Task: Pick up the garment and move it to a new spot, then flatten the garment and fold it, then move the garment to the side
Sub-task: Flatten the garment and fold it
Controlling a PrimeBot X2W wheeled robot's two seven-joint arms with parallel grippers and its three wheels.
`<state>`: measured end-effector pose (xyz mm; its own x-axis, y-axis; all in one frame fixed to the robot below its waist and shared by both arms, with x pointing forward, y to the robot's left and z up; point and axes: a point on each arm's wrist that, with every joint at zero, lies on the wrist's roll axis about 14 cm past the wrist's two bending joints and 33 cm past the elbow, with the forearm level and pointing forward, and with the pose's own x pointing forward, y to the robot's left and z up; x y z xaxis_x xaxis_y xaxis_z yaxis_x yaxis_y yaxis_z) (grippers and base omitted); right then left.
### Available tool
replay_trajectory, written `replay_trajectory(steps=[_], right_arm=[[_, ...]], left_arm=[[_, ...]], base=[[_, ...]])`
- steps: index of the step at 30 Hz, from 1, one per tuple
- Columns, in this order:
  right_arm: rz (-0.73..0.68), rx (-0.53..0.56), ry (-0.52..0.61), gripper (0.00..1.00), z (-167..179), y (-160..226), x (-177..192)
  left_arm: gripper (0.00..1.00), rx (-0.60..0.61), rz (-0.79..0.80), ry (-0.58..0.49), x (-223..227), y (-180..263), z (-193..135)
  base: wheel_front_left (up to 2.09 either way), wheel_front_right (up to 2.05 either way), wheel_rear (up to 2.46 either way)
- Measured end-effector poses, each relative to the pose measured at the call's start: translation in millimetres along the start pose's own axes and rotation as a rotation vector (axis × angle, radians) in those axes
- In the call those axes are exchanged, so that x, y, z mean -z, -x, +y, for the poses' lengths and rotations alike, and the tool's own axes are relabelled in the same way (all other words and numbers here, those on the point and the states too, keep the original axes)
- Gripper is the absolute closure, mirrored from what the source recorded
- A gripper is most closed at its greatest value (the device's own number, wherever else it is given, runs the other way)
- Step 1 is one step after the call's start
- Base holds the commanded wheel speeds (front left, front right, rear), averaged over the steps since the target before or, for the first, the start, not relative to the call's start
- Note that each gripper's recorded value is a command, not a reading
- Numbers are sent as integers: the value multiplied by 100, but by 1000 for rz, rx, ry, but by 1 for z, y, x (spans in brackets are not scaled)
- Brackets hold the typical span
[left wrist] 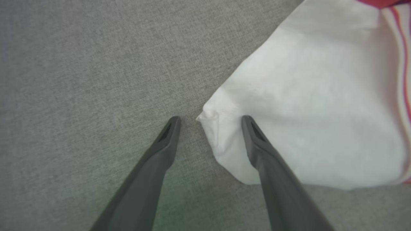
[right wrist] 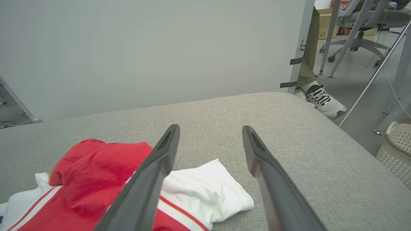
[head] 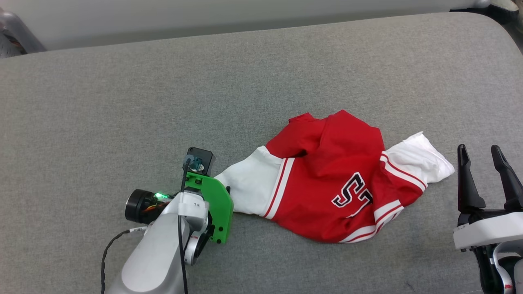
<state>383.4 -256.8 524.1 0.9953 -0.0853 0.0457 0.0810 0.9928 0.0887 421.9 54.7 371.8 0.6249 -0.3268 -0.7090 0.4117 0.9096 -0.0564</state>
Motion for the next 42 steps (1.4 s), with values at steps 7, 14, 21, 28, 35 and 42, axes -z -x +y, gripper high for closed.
replay_trajectory(steps=[7,14,21,28,35,42], right_arm=[[21,-16,-1,0,5,-5,7],[57,-54,-1,0,17,-8,13],[82,-119,-10,0,38,-13,17],[105,-162,-14,0,53,-15,21],[119,-195,-18,0,65,-17,23],[122,-230,5,0,71,-18,18]], left_arm=[[100,-1,-60,52,-8,-2,4],[100,-91,-220,192,-25,20,38],[100,-247,-316,330,-11,67,88],[100,-353,-245,436,44,95,111],[0,-359,-245,468,57,101,107],[0,-295,-547,341,-1,122,99]], base=[[0,0,0],[0,0,0],[0,0,0],[0,0,0],[0,0,0],[0,0,0]])
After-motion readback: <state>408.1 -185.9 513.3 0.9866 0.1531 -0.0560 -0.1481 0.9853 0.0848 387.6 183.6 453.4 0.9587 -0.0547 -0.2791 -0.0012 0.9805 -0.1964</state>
